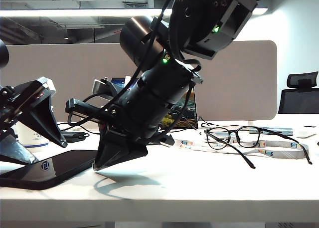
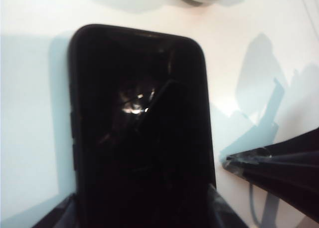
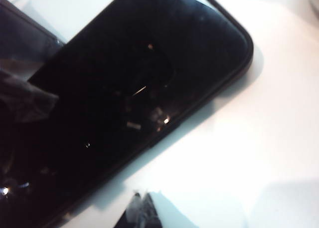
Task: Pick up the black phone, pick up the charger plug, insert the charger plug into the phone's charging port, and finally place the connected phone back on the desk.
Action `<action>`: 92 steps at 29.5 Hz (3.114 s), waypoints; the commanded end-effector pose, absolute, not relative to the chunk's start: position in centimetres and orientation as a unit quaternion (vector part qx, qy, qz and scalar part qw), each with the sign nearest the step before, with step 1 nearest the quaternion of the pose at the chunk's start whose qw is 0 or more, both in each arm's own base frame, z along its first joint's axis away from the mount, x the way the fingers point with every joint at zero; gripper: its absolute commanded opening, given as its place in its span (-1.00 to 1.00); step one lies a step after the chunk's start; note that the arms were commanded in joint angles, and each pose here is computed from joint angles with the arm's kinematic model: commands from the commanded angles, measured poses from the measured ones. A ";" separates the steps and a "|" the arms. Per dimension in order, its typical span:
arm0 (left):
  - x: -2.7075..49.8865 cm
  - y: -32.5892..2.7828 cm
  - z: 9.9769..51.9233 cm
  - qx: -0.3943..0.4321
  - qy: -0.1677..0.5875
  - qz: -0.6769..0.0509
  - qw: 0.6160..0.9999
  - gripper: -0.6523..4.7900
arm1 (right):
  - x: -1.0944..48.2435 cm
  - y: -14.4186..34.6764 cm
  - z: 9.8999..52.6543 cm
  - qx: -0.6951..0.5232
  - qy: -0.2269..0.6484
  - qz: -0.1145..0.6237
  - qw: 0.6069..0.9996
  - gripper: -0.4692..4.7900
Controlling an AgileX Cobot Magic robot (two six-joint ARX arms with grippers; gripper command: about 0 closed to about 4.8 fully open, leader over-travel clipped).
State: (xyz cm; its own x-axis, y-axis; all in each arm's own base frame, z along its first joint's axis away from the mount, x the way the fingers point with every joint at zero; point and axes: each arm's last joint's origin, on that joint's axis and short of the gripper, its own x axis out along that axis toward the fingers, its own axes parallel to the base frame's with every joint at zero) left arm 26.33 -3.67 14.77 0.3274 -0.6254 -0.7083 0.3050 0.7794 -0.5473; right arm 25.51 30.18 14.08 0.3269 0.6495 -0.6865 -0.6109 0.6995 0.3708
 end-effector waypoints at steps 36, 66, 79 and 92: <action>24.9 -6.3 13.9 -0.202 0.550 -0.369 0.721 0.49 | 25.8 30.9 14.1 0.043 0.420 0.425 0.800 -0.83; 25.1 -6.7 13.9 -0.177 0.543 -0.353 0.741 -0.19 | 25.8 30.7 14.0 0.037 0.426 0.418 0.802 -0.83; 25.3 -6.7 14.0 -0.174 0.535 -0.355 0.747 -0.77 | 25.8 30.7 14.0 0.038 0.425 0.418 0.802 -0.83; 26.3 -6.9 15.1 -0.166 0.509 -0.368 0.760 -0.78 | 26.9 27.4 18.1 0.041 0.420 0.392 0.817 -0.83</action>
State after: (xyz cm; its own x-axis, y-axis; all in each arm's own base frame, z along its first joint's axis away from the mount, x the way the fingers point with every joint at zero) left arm 25.78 -6.75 14.46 0.1869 -0.7170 -0.6715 0.3487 0.6875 -0.6370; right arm 26.75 27.83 17.27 0.3310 0.6766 -0.6577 -0.6038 0.6875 0.4034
